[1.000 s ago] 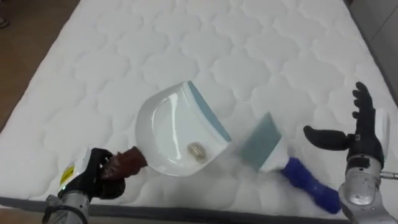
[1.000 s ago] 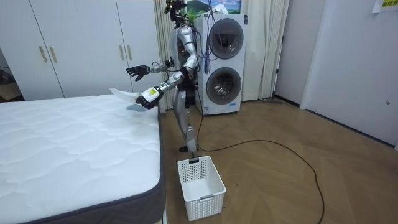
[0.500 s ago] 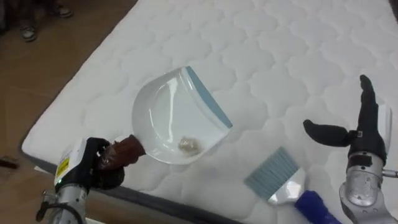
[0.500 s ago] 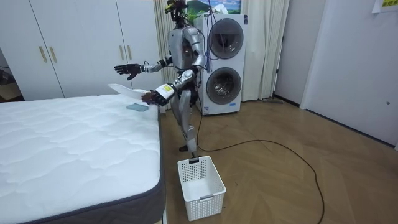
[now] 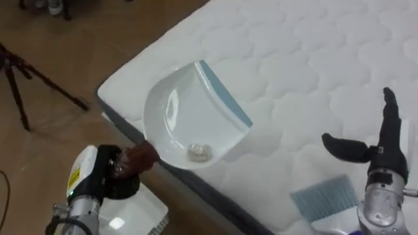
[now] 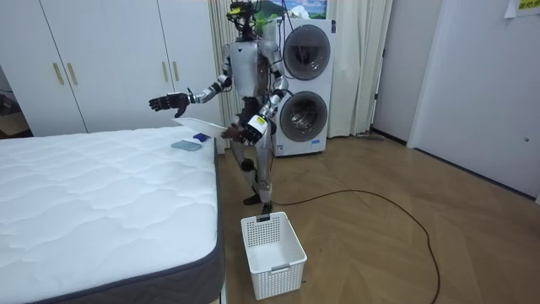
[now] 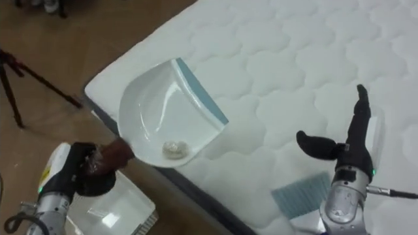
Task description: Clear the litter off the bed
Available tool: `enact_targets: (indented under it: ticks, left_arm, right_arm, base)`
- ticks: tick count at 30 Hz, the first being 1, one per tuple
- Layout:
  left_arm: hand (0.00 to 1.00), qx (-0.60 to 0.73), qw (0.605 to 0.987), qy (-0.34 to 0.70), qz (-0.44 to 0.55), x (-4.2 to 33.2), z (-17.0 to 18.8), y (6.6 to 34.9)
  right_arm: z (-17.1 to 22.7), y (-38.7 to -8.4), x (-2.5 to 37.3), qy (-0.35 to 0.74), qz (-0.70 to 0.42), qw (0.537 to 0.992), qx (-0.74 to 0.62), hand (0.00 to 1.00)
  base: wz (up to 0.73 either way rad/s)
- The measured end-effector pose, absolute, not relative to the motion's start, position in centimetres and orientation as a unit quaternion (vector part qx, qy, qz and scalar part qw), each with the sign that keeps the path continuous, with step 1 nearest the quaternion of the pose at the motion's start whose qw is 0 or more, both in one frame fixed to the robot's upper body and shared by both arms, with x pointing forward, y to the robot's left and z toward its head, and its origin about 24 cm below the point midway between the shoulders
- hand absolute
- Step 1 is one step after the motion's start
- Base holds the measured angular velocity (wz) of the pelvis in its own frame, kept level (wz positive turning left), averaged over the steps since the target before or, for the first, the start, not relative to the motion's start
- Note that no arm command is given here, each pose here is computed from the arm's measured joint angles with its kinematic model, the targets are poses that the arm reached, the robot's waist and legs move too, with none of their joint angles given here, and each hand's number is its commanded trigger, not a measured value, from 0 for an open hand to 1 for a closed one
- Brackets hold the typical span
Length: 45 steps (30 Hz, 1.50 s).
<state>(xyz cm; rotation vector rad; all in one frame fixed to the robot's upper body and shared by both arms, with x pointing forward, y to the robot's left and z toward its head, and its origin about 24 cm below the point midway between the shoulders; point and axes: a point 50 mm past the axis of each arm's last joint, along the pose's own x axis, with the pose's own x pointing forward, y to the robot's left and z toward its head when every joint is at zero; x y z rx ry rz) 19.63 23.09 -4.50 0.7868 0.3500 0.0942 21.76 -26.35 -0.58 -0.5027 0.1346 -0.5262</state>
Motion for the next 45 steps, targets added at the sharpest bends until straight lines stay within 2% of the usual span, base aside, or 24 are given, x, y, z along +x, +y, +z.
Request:
enact_targets:
  ticks: [4,13,26,41,45]
  left_arm:
    - [1.0,0.38,0.909,0.165,0.035,20.0,-4.6,22.4]
    - [1.0,0.386,0.906,0.168,0.04,19.7,-4.5,23.4]
    - [1.0,0.378,0.911,0.166,0.019,20.0,-4.6,22.8]
    - [1.0,0.383,0.903,0.197,0.014,19.0,-5.7,23.3]
    - [1.0,0.385,0.896,0.221,0.012,18.4,-6.6,23.5]
  right_arm:
    - [-0.8,-26.7,21.7,0.072,-0.263,0.931,-0.243,0.0]
    - [-1.3,-26.3,21.5,0.077,-0.262,0.931,-0.24,0.0]
    - [-2.1,-26.6,20.2,0.092,-0.272,0.922,-0.26,0.0]
    - [-2.9,-25.3,20.3,0.103,-0.223,0.933,-0.265,0.0]
    - [-3.4,-25.0,19.9,0.108,-0.202,0.925,-0.303,0.0]
  base:
    - [0.9]
    - [0.52]
    - [0.97]
    - [0.14]
    - [0.19]
